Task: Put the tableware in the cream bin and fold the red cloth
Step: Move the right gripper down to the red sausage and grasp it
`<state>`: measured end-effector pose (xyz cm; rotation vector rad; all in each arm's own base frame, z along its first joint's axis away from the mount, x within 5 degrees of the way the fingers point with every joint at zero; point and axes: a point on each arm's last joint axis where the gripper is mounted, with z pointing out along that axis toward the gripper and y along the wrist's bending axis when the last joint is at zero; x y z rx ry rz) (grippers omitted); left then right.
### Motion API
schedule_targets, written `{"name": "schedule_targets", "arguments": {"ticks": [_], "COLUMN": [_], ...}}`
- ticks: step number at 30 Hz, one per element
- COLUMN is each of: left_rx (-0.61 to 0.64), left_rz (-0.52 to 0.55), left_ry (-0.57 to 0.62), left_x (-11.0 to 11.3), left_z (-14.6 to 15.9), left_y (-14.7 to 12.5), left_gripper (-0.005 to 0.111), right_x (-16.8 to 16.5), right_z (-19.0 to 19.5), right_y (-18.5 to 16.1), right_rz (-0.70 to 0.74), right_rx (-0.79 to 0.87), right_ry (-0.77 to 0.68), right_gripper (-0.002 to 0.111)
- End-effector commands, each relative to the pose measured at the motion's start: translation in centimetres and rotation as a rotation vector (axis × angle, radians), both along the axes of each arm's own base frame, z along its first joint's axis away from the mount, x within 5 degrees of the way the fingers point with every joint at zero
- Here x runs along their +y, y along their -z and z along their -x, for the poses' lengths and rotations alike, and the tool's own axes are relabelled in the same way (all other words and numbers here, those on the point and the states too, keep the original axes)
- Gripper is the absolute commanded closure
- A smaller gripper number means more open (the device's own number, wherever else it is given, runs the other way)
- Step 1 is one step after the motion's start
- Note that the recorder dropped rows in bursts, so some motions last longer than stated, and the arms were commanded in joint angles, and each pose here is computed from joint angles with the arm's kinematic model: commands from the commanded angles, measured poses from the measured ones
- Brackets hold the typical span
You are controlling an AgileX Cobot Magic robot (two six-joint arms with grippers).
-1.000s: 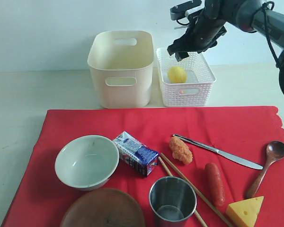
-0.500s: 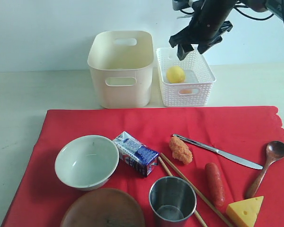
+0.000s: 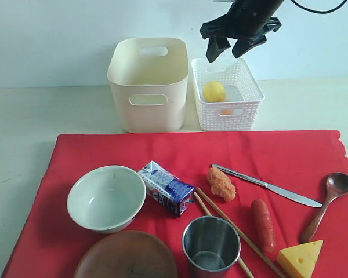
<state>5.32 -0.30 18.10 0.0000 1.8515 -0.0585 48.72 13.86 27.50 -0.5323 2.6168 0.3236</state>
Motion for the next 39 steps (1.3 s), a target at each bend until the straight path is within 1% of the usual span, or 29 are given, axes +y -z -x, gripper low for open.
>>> {"name": "schedule_targets", "arguments": {"ticks": [1, 6, 13, 24, 30, 33, 39], "left_rx": [-0.016, -0.016, -0.016, -0.016, -0.016, -0.016, -0.016], "left_rz": [0.000, 0.000, 0.000, 0.000, 0.000, 0.000, 0.000], "left_ry": [-0.004, -0.004, -0.004, -0.004, 0.004, 0.004, 0.004], "left_x": [0.0, 0.0, 0.0, 0.0, 0.0, 0.0, 0.0], "left_z": [0.0, 0.0, 0.0, 0.0, 0.0, 0.0, 0.0], "left_y": [0.0, 0.0, 0.0, 0.0, 0.0, 0.0, 0.0], "left_gripper": [0.107, 0.107, 0.107, 0.107, 0.107, 0.107, 0.107], "right_x": [0.2, -0.1, -1.0, -2.6, -3.4, -3.6, -4.0], "right_z": [1.6, 3.8, 6.7, 12.0, 14.7, 15.8, 18.0], "right_y": [-1.1, -1.2, -1.6, -0.5, 1.0, 1.8, 4.7], "right_rz": [0.003, 0.012, 0.009, 0.016, 0.032, 0.024, 0.034], "right_rx": [0.016, 0.069, 0.027, -0.037, -0.029, 0.008, 0.128], "right_ry": [-0.015, -0.021, 0.002, 0.018, 0.000, 0.006, 0.044], "right_gripper": [0.046, 0.046, 0.046, 0.046, 0.046, 0.046, 0.047]}}
